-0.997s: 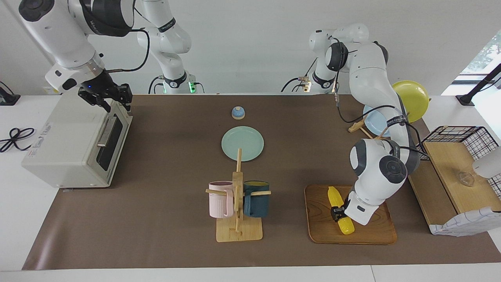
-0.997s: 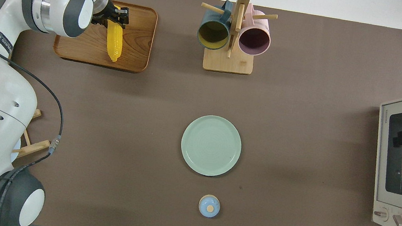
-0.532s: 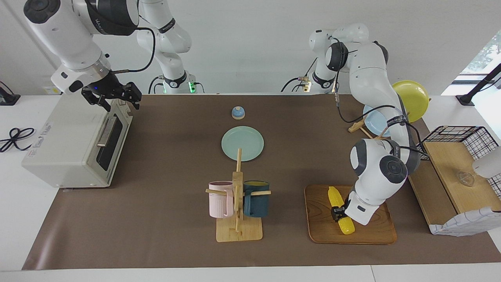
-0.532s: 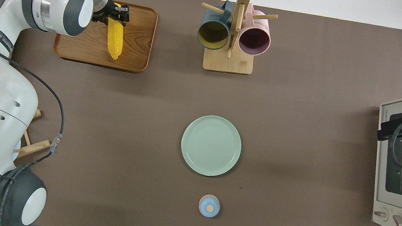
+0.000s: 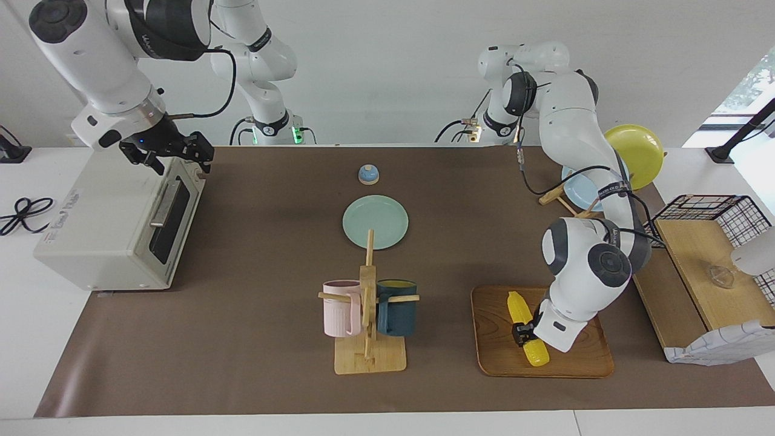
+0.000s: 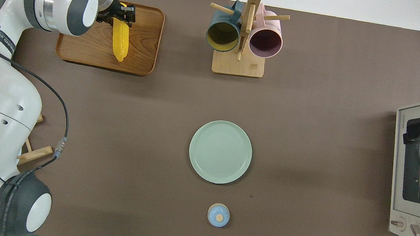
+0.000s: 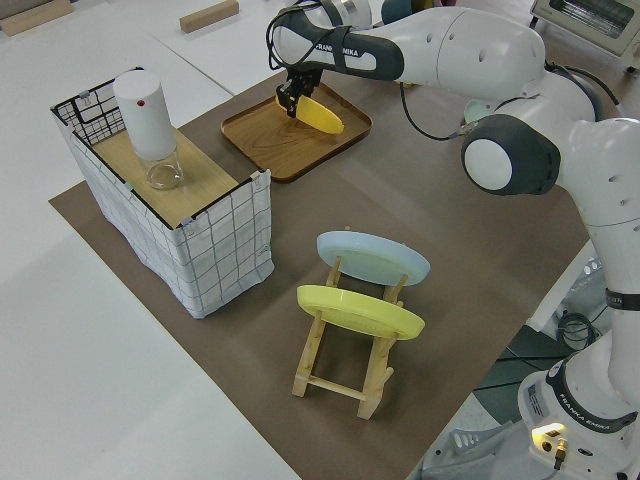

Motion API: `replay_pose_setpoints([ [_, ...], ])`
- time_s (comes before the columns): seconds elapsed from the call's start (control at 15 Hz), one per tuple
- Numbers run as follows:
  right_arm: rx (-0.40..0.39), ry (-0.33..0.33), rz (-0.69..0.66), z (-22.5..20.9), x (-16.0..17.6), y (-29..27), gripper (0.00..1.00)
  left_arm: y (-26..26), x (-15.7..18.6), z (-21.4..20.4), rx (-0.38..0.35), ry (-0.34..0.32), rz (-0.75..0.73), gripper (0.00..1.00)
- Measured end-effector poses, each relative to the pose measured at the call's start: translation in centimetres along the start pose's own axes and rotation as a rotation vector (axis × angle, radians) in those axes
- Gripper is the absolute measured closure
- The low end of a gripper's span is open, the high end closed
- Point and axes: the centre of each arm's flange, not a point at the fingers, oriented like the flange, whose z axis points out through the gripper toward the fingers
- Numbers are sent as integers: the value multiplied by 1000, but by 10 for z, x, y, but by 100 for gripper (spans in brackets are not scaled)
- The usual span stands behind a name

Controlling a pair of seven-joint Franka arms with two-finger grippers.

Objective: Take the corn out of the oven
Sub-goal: 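Open the left gripper and lift it away from the corn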

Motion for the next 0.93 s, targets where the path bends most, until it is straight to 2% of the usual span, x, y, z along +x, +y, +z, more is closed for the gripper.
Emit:
replay_pose_setpoints([
  [0.27, 0, 4, 40, -1, 0, 1, 0, 4, -14, -70, 3, -14, 9, 0],
  [0.4, 0, 11, 71, -5, 0, 1, 0, 3, -24, -106, 6, -20, 11, 0],
  [0.6, 0, 28, 77, -13, -3, 2, 0, -3, -44, -149, 21, -63, 9, 0],
  [0.93, 0, 41, 81, -19, -5, 2, 0, -21, -105, -217, 47, -140, 0, 0],
])
